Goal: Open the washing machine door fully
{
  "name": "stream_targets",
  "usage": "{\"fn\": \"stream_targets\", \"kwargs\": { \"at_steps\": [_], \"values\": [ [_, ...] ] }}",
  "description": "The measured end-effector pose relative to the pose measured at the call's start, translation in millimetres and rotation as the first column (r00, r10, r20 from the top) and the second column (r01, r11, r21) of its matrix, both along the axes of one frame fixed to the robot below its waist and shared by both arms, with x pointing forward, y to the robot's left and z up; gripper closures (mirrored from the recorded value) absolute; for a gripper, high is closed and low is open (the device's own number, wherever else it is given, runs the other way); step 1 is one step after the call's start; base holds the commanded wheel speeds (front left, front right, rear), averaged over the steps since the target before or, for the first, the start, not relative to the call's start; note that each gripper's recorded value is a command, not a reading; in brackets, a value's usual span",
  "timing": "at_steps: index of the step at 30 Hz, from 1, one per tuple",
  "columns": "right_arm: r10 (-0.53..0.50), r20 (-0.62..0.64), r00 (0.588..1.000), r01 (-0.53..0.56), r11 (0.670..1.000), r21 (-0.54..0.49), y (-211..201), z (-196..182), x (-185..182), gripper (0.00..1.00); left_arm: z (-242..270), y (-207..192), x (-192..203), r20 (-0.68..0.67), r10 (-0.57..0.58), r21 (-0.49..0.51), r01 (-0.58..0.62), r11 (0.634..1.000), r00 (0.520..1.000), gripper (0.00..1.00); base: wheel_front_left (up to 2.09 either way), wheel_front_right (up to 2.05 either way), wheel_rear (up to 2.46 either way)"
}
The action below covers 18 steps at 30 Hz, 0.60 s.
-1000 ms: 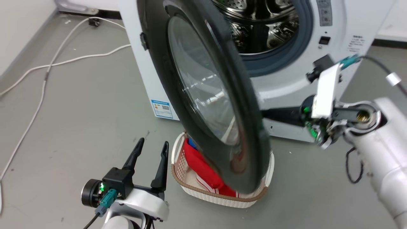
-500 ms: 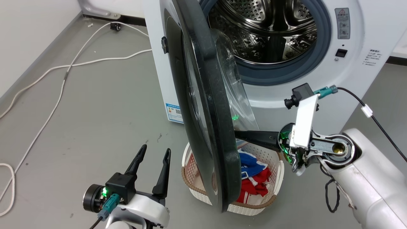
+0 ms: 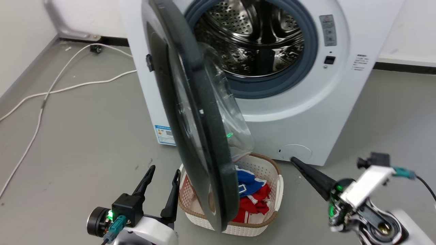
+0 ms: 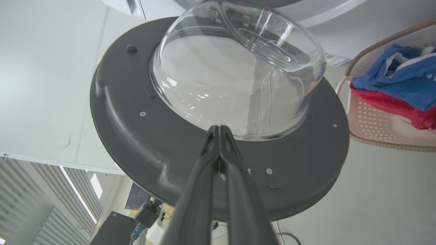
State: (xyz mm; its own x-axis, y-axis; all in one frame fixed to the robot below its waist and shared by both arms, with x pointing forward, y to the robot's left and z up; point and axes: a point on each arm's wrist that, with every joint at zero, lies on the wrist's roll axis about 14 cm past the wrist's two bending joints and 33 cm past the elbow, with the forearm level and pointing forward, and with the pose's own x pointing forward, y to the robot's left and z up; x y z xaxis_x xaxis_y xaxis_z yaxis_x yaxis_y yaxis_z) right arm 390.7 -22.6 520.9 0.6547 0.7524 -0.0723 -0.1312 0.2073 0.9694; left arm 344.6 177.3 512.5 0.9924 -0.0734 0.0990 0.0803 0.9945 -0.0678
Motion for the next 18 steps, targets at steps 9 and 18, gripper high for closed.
{"fn": "stream_targets", "kwargs": {
  "at_steps": [9,18],
  "values": [
    [-0.349,0.005,0.937,0.349,0.936,-0.044,-82.5,-28.7,-22.1,0.00,-3.2,-14.7,7.3,-0.010,-0.047,-0.002,0.047,0.999,0.999,0.00,0.00,0.00,0.00],
    [-0.523,0.397,0.754,0.643,0.710,-0.286,-163.4,-27.5,-22.7,0.00,-3.0,-12.5,11.4,-0.010,-0.041,-0.008,0.041,0.999,0.999,0.00,0.00,0.00,0.00]
  ]
}}
